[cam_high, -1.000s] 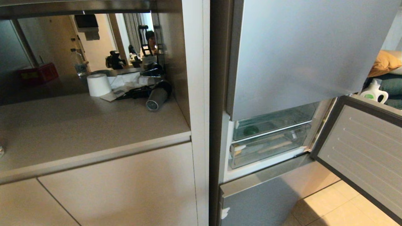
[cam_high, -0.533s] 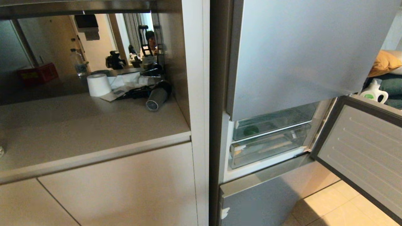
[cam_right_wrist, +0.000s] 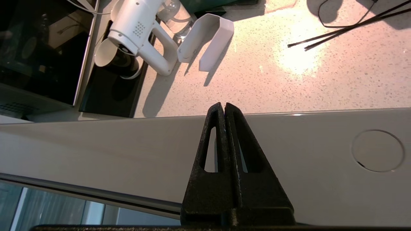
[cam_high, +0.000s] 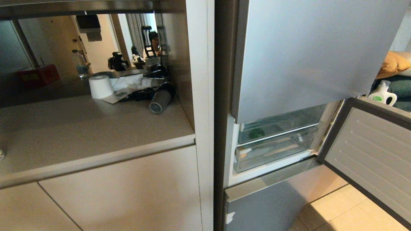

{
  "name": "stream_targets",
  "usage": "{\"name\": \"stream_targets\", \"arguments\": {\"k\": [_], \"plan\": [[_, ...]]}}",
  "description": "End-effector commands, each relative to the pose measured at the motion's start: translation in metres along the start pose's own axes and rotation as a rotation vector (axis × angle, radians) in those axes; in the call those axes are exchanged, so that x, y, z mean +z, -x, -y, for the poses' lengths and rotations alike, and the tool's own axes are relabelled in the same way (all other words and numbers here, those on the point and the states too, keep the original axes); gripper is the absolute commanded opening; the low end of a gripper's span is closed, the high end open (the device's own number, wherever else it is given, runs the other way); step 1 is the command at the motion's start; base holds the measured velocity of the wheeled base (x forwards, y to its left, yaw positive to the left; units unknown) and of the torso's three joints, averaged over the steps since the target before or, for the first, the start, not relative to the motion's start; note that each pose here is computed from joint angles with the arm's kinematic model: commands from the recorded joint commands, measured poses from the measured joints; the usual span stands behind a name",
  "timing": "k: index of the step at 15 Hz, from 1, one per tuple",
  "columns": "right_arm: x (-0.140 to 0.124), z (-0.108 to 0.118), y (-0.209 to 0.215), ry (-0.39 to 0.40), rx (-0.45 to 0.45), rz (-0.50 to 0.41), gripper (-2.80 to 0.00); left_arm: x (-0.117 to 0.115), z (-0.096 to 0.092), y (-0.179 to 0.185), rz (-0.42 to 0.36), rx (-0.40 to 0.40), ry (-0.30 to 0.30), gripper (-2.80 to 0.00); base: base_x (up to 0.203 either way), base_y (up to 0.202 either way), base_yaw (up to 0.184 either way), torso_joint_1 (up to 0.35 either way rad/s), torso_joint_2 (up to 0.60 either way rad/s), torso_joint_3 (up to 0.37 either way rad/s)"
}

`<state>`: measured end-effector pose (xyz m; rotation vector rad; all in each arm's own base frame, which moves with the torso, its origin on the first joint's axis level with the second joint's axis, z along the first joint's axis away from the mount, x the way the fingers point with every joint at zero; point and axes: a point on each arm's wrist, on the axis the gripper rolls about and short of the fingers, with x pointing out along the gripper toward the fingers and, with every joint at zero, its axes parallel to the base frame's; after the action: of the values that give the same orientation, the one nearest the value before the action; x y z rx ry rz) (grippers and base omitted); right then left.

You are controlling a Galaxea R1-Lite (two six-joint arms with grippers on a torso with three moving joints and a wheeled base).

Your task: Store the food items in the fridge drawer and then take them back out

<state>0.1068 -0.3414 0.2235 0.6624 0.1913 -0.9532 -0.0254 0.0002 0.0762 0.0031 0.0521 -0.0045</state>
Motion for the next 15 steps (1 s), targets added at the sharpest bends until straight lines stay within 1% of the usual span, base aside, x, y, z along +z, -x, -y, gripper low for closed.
{"name": "stream_targets", "arguments": {"k": [1, 4, 9, 10, 12, 15], "plan": [[-0.001, 0.002, 0.001, -0.005, -0.001, -0.002, -2.80, 0.000, 0.000, 0.000, -0.002, 0.000, 0.000, -2.80, 0.000, 0.000, 0.000, 0.000, 0.00, 0.000], [-0.004, 0.004, 0.008, -0.011, 0.001, -0.008, -2.80, 0.000, 0.000, 0.000, -0.002, 0.000, 0.000, -2.80, 0.000, 0.000, 0.000, 0.000, 0.00, 0.000], [-0.024, 0.006, 0.024, -0.025, 0.021, -0.060, -2.80, 0.000, 0.000, 0.000, -0.002, 0.000, 0.000, -2.80, 0.000, 0.000, 0.000, 0.000, 0.00, 0.000], [-0.025, 0.004, 0.029, -0.024, 0.027, -0.058, -2.80, 0.000, 0.000, 0.000, -0.002, 0.000, 0.000, -2.80, 0.000, 0.000, 0.000, 0.000, 0.00, 0.000], [-0.021, -0.005, 0.046, -0.005, 0.048, -0.022, -2.80, 0.000, 0.000, 0.000, -0.002, 0.000, 0.000, -2.80, 0.000, 0.000, 0.000, 0.000, 0.00, 0.000], [-0.014, -0.028, 0.077, 0.044, 0.105, 0.047, -2.80, 0.000, 0.000, 0.000, -0.002, 0.000, 0.000, -2.80, 0.000, 0.000, 0.000, 0.000, 0.00, 0.000]]}}
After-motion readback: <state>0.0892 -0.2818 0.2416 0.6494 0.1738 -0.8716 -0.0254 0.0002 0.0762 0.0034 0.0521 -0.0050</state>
